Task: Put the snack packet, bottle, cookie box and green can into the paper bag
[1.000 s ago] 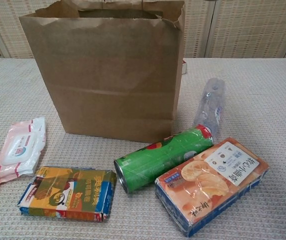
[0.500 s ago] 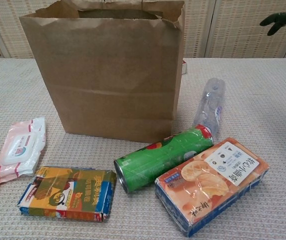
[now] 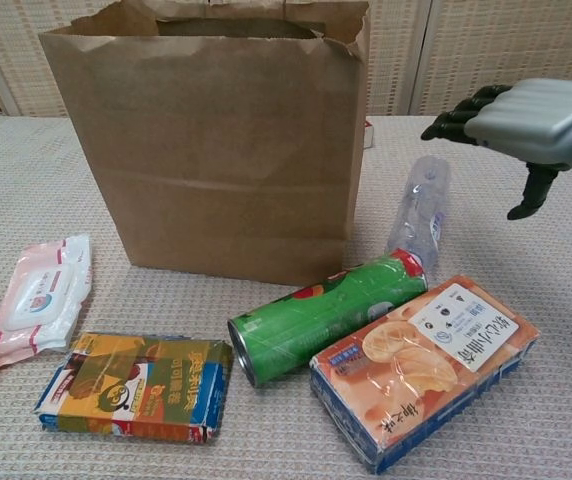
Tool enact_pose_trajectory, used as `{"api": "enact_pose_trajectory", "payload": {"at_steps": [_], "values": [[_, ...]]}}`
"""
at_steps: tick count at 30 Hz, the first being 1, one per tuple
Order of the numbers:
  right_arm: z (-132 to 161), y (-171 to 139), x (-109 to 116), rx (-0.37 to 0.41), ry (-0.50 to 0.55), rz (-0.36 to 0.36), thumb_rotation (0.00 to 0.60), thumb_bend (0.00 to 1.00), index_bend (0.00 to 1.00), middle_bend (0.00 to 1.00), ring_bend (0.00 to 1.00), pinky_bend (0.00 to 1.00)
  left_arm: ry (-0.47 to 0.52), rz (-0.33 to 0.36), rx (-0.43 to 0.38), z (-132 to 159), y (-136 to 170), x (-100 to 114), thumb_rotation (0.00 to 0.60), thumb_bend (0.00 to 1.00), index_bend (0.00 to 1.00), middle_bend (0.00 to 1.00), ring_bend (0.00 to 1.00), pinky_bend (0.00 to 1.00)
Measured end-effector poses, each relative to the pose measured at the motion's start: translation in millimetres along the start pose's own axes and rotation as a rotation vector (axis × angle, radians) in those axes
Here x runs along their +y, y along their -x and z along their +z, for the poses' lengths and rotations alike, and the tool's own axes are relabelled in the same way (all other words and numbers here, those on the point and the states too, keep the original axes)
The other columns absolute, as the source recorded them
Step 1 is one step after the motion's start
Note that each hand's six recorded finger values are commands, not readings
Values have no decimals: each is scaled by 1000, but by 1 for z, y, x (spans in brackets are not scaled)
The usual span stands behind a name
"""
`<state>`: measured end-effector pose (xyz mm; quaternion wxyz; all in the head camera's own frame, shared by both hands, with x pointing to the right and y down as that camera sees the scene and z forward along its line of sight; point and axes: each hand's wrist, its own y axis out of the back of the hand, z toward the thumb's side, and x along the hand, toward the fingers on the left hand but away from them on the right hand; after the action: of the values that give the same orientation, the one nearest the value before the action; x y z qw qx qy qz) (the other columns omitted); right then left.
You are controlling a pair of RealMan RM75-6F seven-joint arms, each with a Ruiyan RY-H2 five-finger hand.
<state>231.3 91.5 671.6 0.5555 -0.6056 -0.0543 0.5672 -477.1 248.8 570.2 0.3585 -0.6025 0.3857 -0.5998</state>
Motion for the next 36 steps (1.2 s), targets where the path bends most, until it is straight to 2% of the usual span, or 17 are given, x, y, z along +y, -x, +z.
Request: {"api": "enact_pose_trajectory", "payload": {"at_steps": [7,18,25,27,28,30,32,34,36], "values": [[30,15,-13,42,-27,54,600,0,0,24,0,7,4,-2,-4,0,0,0,600,395,58,0,0,0],[43,34,-26,29,-33,102,600,0,0,26,0,14,6,-3,-4,0,0,0,600,394,60,0,0,0],[62,59,-32,4,-27,118,600,13,14,54,10,51,11,-5,-4,0,-1,0,600,394,62,0,0,0],[65,63,-32,1,-26,119,600,94,87,117,57,83,13,-6,-4,-1,-1,0,600,394,62,0,0,0],[67,65,-32,0,-28,116,600,164,165,174,112,114,13,-6,-4,-1,-1,0,600,394,62,0,0,0],[69,66,-30,0,-35,105,600,277,370,322,270,211,15,-6,-4,-1,-1,0,600,394,63,0,0,0],[70,66,-27,5,-45,83,600,337,560,465,447,365,16,-6,-5,-1,-1,0,600,394,63,0,0,0],[71,65,-24,13,-51,57,600,357,640,528,533,490,17,-7,-5,-1,-1,0,600,394,64,0,0,0],[69,63,-21,16,-47,36,600,362,670,549,559,554,17,-7,-5,-1,-1,0,600,394,65,0,0,0]]}}
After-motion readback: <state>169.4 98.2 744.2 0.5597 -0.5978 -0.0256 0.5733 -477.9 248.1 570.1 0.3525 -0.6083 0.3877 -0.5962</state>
